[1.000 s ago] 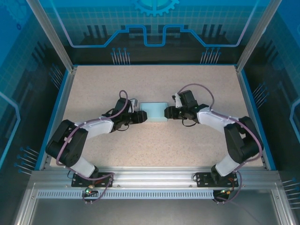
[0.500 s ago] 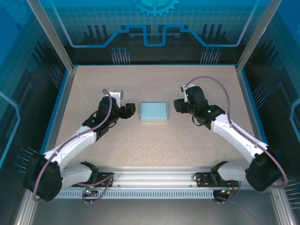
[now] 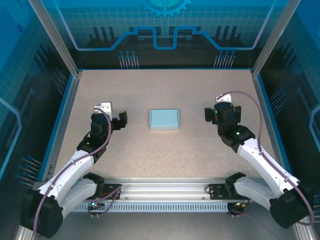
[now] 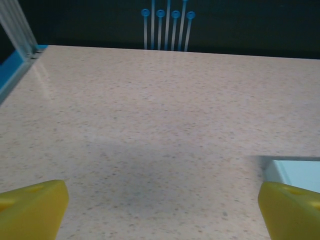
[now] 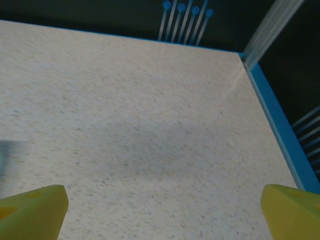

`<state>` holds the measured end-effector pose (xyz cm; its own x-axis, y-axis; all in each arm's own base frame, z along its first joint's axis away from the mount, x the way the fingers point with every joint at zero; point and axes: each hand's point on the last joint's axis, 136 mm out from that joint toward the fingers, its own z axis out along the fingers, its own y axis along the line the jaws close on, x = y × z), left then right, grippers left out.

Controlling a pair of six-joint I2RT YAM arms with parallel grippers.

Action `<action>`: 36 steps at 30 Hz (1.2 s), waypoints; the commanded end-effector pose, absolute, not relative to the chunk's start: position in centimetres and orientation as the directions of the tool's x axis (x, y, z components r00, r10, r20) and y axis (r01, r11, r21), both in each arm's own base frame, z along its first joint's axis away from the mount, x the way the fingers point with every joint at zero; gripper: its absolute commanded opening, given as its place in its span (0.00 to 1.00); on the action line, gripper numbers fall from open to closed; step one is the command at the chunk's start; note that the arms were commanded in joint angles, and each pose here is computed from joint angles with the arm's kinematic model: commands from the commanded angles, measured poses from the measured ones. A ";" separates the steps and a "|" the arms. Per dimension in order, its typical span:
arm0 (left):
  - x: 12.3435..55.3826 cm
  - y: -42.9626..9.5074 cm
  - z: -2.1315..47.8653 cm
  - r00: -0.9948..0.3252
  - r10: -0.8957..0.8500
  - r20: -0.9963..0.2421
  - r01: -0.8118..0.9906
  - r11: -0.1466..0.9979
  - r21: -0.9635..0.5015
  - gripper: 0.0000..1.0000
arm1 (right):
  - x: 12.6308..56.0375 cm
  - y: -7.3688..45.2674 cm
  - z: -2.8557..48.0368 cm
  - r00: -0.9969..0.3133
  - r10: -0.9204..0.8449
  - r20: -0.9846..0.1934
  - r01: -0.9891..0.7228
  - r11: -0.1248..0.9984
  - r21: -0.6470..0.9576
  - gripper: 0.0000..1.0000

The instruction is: Fold the paper box

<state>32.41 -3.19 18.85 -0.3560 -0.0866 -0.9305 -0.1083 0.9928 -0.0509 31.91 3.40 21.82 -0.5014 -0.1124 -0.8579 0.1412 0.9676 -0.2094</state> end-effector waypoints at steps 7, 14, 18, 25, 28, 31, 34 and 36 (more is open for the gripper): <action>33.4 -1.1 16.7 -0.306 -0.025 -0.952 -0.100 0.995 0.006 0.99 | 32.8 1.2 17.6 -0.437 -0.092 -0.895 0.169 0.968 -0.183 1.00; 35.7 -1.9 12.6 -0.345 -0.014 -0.939 -0.011 1.000 -0.011 0.99 | 34.3 1.7 13.4 -0.434 -0.101 -0.895 0.102 0.982 -0.160 1.00; 37.1 -2.4 12.1 -0.317 -0.040 -0.947 0.037 0.998 -0.054 0.99 | 35.3 2.6 12.7 -0.408 -0.105 -0.907 0.060 0.988 -0.141 1.00; 38.3 -2.4 11.2 -0.304 -0.026 -0.952 0.072 0.996 -0.050 0.99 | 36.8 3.8 12.2 -0.361 -0.144 -0.921 -0.030 0.989 -0.143 1.00; 38.4 -2.4 10.1 -0.241 -0.020 -0.970 0.085 0.996 -0.041 0.99 | 37.0 4.6 12.4 -0.331 -0.166 -0.929 -0.083 0.986 -0.146 1.00; 38.9 -2.2 9.8 -0.288 -0.037 -0.957 0.080 0.995 -0.063 0.99 | 36.9 5.2 12.7 -0.298 -0.194 -0.935 -0.129 0.978 -0.162 1.00; 39.7 -1.3 9.5 -0.333 -0.077 -0.940 0.051 0.994 -0.100 0.99 | 36.9 4.9 12.6 -0.274 -0.191 -0.943 -0.138 0.978 -0.158 1.00; 39.8 -0.9 9.3 -0.343 -0.092 -0.935 0.035 0.993 -0.110 0.99 | 37.1 4.4 12.2 -0.259 -0.172 -0.950 -0.132 0.981 -0.141 1.00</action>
